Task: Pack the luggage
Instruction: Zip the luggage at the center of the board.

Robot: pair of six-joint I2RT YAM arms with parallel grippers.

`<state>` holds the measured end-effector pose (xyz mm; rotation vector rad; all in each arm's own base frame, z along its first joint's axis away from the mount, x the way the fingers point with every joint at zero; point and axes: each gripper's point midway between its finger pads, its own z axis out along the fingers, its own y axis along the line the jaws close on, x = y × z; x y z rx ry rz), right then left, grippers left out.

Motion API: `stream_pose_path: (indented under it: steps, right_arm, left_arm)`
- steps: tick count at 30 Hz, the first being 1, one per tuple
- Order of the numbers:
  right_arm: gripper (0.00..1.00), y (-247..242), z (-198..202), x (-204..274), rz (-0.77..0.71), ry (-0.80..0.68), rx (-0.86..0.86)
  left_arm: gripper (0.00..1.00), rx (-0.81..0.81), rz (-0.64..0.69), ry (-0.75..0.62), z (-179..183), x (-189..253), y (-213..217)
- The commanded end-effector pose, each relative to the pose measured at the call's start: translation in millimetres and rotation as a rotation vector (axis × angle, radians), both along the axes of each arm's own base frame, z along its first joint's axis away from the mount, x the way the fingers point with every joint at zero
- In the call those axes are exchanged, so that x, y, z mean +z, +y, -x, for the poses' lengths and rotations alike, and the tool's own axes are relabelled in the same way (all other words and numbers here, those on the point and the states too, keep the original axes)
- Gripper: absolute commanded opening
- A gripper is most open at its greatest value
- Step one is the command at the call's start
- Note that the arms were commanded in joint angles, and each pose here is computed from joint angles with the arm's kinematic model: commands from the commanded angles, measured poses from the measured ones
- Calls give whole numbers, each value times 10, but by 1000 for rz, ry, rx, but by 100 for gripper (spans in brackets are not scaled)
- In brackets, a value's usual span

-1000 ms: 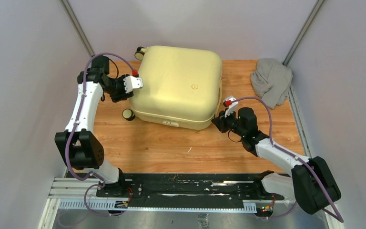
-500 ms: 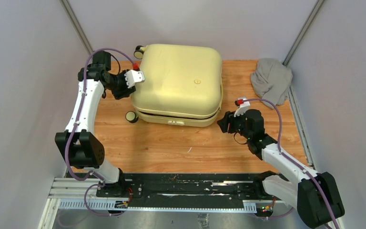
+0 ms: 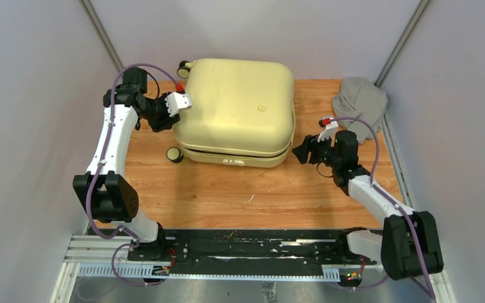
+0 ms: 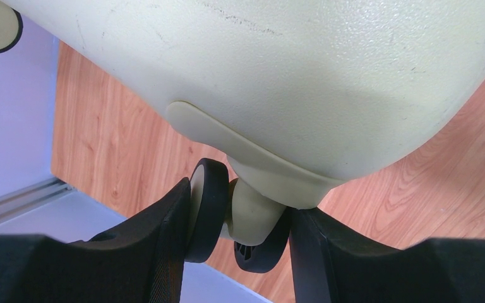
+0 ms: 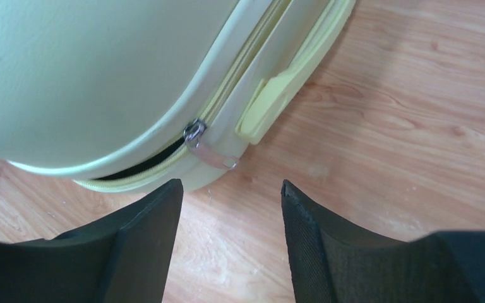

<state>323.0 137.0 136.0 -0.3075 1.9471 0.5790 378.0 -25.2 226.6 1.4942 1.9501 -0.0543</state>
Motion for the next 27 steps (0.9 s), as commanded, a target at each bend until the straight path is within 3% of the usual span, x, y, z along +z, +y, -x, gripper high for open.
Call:
stream_pose_path:
  steps: [1,8,17,22,27]
  right_arm:
    - [60,175,-92,241,-87,-62,184]
    - [55,432,-87,272,-169,-35,395]
    - [46,405,-179,127,-191,23,412]
    - [32,464,-131,78,-236,55,460]
    - [6,442,-128,94,-250,52,430]
  left_arm:
    - [0,62,65,-104,-147,304,-18]
    - [0,62,59,-111,-152,327,-11]
    - [0,61,45,-120,-144,340,13]
    - [0,62,47,-123,-145,355,10]
    - [0,62,39,-125,-135,355,20]
